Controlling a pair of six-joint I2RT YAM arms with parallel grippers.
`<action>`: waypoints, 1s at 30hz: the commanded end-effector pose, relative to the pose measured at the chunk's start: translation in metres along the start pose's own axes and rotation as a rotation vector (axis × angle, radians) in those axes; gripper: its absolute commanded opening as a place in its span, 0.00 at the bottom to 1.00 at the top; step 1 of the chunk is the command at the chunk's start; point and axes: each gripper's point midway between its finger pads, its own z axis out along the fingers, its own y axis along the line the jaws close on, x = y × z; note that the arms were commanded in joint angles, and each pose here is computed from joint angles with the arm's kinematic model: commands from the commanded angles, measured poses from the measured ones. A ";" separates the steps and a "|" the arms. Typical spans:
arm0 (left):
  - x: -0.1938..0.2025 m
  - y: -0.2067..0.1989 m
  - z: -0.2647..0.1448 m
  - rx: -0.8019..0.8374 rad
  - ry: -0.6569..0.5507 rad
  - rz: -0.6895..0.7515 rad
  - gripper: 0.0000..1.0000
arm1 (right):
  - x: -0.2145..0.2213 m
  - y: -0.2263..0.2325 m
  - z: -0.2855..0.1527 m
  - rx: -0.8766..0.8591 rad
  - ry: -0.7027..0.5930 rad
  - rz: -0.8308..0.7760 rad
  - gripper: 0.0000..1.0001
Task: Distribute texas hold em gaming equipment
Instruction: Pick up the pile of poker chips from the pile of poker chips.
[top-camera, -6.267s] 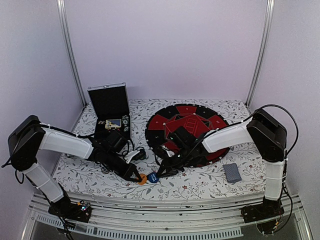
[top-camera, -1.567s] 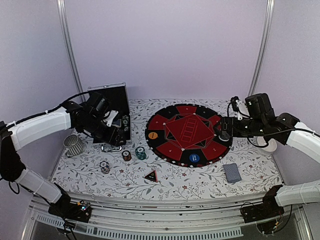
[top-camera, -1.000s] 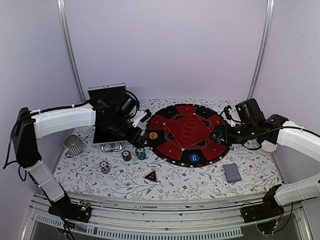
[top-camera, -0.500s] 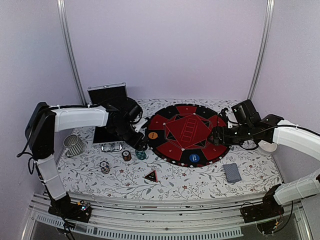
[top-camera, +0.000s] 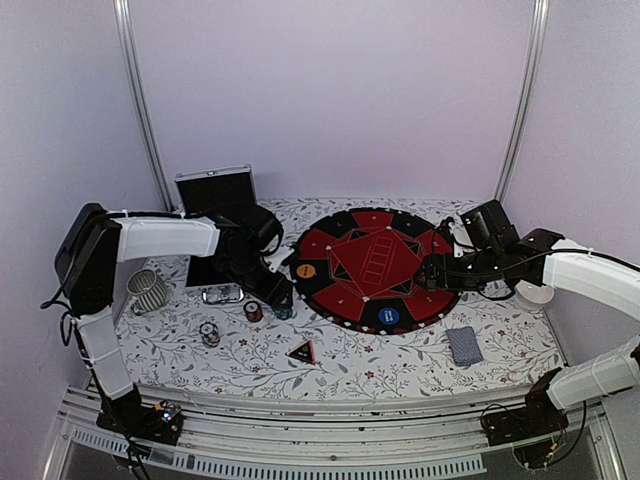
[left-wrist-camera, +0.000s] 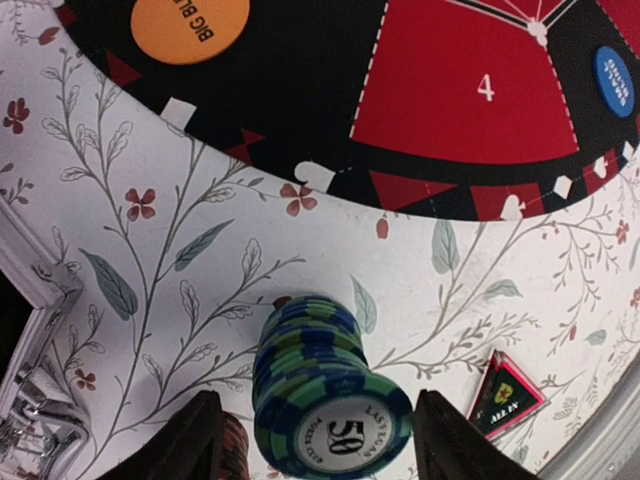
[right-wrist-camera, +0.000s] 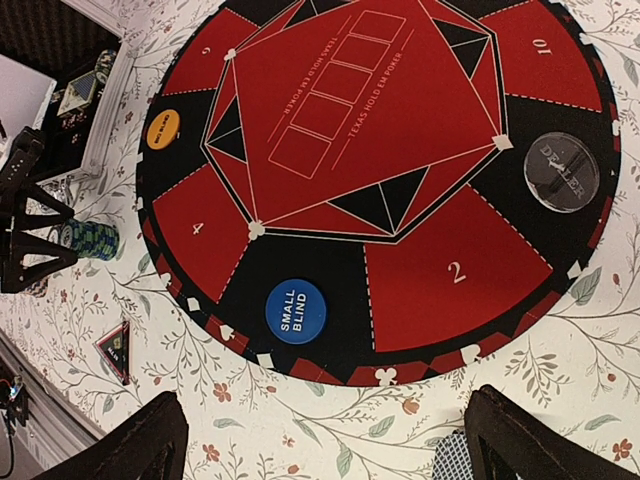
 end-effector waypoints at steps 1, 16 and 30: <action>0.011 0.005 0.013 -0.002 0.041 -0.009 0.64 | 0.003 -0.001 0.006 -0.003 0.012 0.004 0.99; 0.004 -0.004 0.000 0.023 0.005 0.016 0.12 | 0.002 0.000 0.006 -0.004 0.012 0.004 0.99; -0.032 -0.051 -0.042 0.003 -0.068 0.177 0.00 | 0.001 -0.003 0.000 0.001 -0.012 0.000 0.99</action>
